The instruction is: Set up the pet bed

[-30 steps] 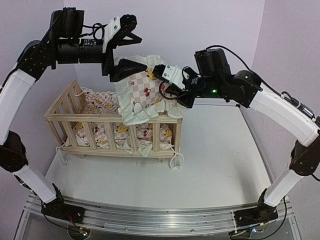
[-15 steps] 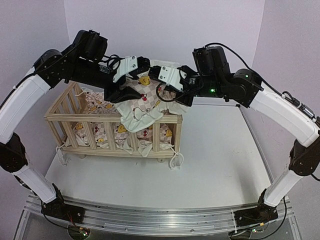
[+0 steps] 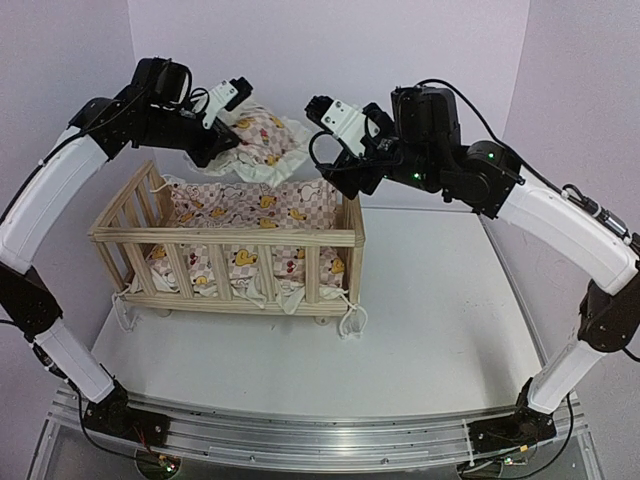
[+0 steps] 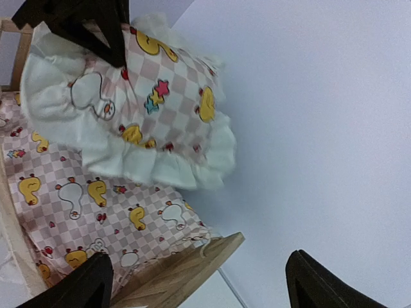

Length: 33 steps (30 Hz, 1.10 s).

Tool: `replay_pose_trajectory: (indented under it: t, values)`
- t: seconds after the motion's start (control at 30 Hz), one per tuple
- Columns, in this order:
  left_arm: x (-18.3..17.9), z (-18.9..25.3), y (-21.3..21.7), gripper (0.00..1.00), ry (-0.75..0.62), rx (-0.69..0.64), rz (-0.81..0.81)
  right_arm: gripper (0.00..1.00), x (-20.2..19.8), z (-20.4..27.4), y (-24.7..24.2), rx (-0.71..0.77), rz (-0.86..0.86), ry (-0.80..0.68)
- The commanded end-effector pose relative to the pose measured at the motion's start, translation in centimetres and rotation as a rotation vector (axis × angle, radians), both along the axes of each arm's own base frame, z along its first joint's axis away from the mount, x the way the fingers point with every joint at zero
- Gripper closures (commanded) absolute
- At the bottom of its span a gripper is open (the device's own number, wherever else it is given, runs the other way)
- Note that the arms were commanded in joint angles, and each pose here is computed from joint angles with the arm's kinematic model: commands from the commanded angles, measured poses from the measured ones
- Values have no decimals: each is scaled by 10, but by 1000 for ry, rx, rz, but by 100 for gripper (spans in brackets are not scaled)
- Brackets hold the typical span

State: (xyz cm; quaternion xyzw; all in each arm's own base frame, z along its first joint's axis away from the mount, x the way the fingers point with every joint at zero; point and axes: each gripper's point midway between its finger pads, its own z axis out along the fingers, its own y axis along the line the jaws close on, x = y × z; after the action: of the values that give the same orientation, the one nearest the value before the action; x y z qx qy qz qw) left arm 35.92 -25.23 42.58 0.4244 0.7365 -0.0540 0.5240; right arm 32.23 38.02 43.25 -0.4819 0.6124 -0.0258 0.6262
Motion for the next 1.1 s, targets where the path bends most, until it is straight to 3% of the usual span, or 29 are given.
replay_pose_trajectory:
  t: [0.0,0.1,0.23,0.8,0.97,1.07]
  values:
    - [35,2,79,100,40,-161,355,2,4,28,-28,151,-128,-33]
    - [46,-30,135,100,139,-213,539,2,-1,18,-28,159,-105,-13]
    - [46,-67,171,100,226,-260,646,2,-6,8,-25,164,-72,12]
    - [42,-124,201,100,102,0,643,2,-22,4,-27,218,-12,62]
    - [45,-116,207,45,79,72,645,2,-27,4,-27,241,12,84]
    - [45,-86,212,37,-22,106,638,2,-33,3,-26,254,39,99]
